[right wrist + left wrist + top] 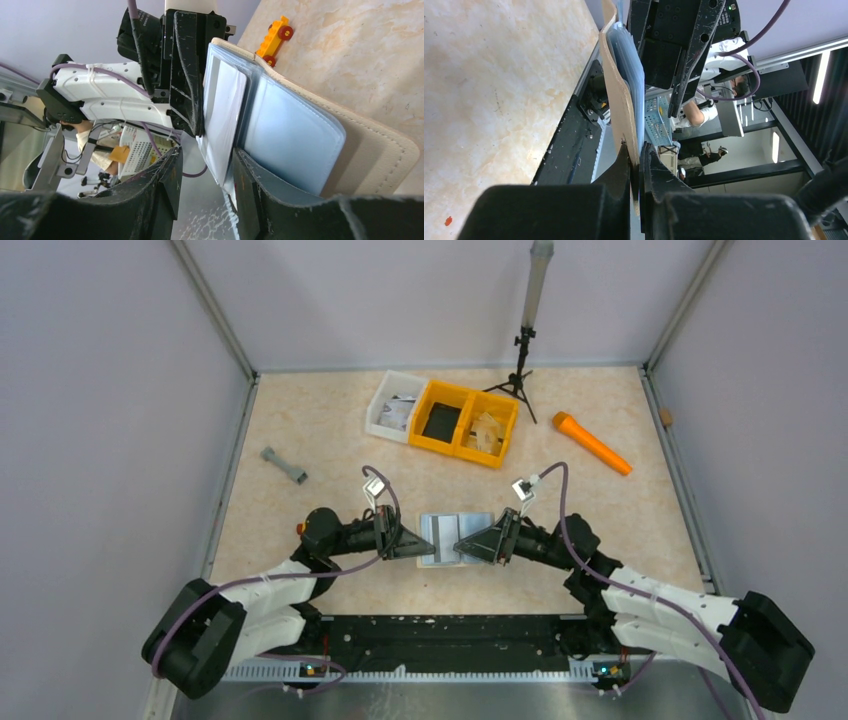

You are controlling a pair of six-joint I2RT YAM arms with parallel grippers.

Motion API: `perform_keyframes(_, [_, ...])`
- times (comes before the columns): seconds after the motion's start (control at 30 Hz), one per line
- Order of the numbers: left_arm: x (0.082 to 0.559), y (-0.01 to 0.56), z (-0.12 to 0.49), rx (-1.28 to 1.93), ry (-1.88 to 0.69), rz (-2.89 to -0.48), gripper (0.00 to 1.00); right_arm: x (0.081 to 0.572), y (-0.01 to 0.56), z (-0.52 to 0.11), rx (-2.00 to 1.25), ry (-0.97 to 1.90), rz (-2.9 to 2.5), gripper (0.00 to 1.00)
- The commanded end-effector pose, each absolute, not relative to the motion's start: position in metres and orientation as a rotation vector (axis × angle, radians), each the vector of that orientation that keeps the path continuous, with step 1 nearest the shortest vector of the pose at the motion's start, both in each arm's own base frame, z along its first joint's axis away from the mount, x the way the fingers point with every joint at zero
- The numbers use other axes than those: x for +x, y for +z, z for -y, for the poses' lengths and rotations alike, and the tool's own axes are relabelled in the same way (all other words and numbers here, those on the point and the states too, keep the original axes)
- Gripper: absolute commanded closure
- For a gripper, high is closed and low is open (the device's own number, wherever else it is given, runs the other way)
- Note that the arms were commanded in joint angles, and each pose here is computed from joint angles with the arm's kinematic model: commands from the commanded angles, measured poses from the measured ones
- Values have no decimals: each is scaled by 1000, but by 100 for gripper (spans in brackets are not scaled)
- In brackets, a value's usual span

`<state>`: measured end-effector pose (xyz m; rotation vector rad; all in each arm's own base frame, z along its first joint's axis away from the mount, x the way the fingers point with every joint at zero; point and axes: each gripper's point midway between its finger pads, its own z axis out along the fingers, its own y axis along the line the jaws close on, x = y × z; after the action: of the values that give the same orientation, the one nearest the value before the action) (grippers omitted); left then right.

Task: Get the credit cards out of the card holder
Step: Remove the credit card from the card holder.

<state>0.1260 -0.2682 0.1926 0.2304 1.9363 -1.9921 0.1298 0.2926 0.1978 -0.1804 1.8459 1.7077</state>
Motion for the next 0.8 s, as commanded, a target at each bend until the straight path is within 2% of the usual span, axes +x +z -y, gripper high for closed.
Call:
perform_keyframes(0.0, [110,228,266,394,-2064,-1754,100,132,217,-296,-220,1704,-1782,56])
perform_keyframes(0.1, [108,231,266,409,-2066,-1737,100,132,218,-296,-217,1712,-1778,56])
perform_keyframes(0.17, [108,232,266,413,-2064,-1730,100,131,220,-297,-216,1731,-1766,59])
perform_keyframes(0.37, [109,223,270,407,-2050,-1763,100,121,236,-301,-241,1848,-1695,80])
perform_keyframes(0.53, [112,217,271,405,-2027,-1790,100,125,238,-302,-232,1834,-1707,100])
perform_keyframes(0.77, [118,215,269,384,-1971,-1799,100,143,208,-280,-117,1608,-1826,100])
